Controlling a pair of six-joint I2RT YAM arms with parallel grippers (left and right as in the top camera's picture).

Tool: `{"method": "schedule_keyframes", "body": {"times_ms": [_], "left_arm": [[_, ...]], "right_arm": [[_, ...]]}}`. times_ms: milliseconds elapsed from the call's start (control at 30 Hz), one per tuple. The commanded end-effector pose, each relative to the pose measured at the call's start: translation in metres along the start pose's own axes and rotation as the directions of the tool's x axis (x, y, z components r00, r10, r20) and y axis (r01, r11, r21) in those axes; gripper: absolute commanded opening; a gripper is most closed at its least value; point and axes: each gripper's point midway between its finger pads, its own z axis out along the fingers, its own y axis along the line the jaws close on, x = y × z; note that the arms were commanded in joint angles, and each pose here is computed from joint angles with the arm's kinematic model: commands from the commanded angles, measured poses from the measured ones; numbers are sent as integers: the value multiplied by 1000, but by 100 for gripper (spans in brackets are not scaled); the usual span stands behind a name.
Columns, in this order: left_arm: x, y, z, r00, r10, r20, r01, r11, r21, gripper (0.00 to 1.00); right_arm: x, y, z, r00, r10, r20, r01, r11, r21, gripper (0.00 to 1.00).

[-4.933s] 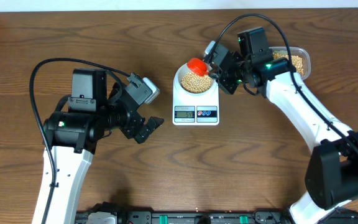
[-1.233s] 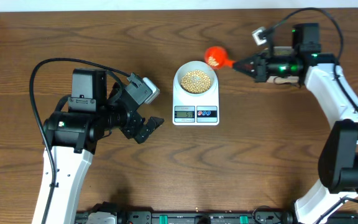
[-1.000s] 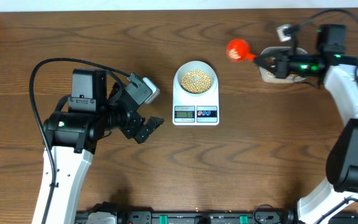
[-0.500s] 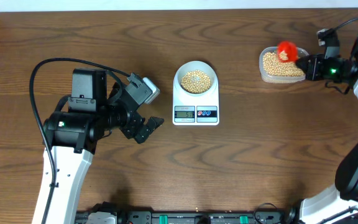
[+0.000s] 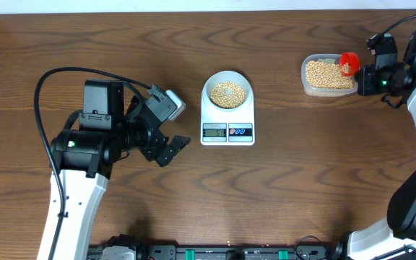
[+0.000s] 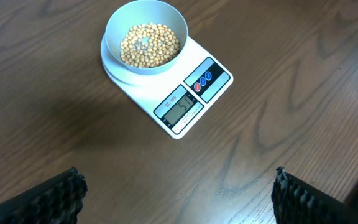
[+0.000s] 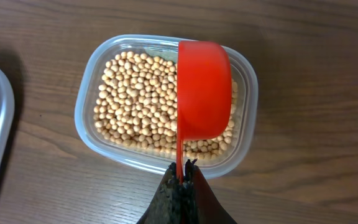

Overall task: Scoop item into bowl and weigh 50g on scale
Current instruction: 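Dip the red scoop into the soybean tub with the right gripper, then lift the filled scoop and carry it over the white bowl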

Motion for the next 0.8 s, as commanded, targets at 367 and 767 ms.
{"method": "schedule_keyframes", "body": {"times_ms": [367, 767], "left_arm": [[-10, 1, -7, 1000, 4, 27, -4, 1000, -2, 98], [-10, 1, -7, 1000, 4, 27, -4, 1000, -2, 98]], "right_arm": [[-12, 15, -22, 985, -171, -7, 171, 979, 109, 1], [-27, 15, -22, 922, -352, -163, 388, 825, 412, 1]]}}
